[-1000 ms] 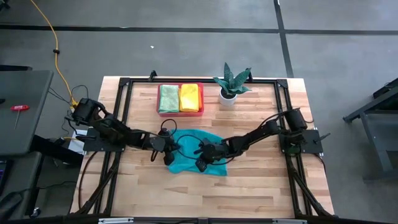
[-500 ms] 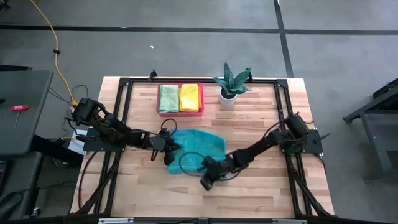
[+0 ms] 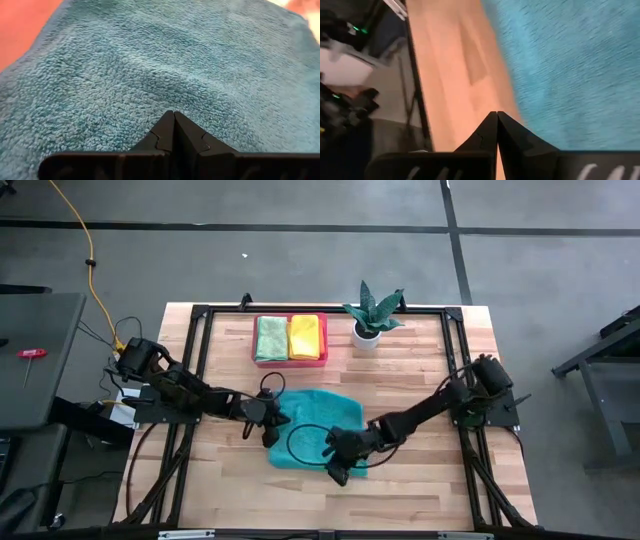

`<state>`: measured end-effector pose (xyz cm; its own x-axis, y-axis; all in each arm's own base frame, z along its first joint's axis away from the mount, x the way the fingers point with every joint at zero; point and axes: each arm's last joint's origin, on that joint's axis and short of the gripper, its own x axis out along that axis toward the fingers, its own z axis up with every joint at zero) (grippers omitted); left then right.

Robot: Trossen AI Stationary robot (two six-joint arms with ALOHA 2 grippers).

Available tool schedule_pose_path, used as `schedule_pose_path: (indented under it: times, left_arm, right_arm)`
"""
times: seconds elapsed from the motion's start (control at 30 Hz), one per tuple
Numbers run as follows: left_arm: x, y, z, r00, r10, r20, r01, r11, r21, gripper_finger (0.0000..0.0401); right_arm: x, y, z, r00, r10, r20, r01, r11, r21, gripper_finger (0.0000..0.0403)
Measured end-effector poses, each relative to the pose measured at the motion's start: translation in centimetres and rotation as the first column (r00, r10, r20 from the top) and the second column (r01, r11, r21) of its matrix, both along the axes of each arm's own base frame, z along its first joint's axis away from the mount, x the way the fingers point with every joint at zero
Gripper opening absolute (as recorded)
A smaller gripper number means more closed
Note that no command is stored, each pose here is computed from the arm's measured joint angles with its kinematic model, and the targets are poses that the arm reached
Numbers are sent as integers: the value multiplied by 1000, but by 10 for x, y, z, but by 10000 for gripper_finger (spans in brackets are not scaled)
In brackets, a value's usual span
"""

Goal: Fold microfiber towels
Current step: Fold the blue microfiber towel

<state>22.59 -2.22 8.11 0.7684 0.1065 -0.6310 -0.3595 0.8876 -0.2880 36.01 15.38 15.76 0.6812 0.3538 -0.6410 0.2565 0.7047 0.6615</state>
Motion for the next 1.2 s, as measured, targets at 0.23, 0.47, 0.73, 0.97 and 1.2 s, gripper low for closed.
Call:
schedule_pose_path:
  times: [0.23, 0.47, 0.73, 0.97, 1.2]
  left_arm:
    - [0, -3, 4, 998, -56, 20, 58, 993, -104, 0]
    - [1, -2, 15, 997, -30, 75, 36, 996, -79, 0]
    - [9, -3, 21, 993, -46, 110, 69, 974, -216, 0]
    - [31, -17, 43, 968, -151, 201, 203, 941, -271, 0]
    - [36, -27, 49, 971, -118, 207, 152, 976, -158, 0]
  right_arm:
    - [-7, -45, -7, 975, -116, -190, 78, 978, -194, 0]
    - [-15, -82, -27, 933, -263, -247, 196, 944, -267, 0]
    - [-16, -109, -31, 896, -368, -250, 287, 908, -306, 0]
    - [-17, -133, -32, 818, -517, -253, 424, 839, -342, 0]
    - [-18, -150, -33, 751, -601, -273, 516, 792, -325, 0]
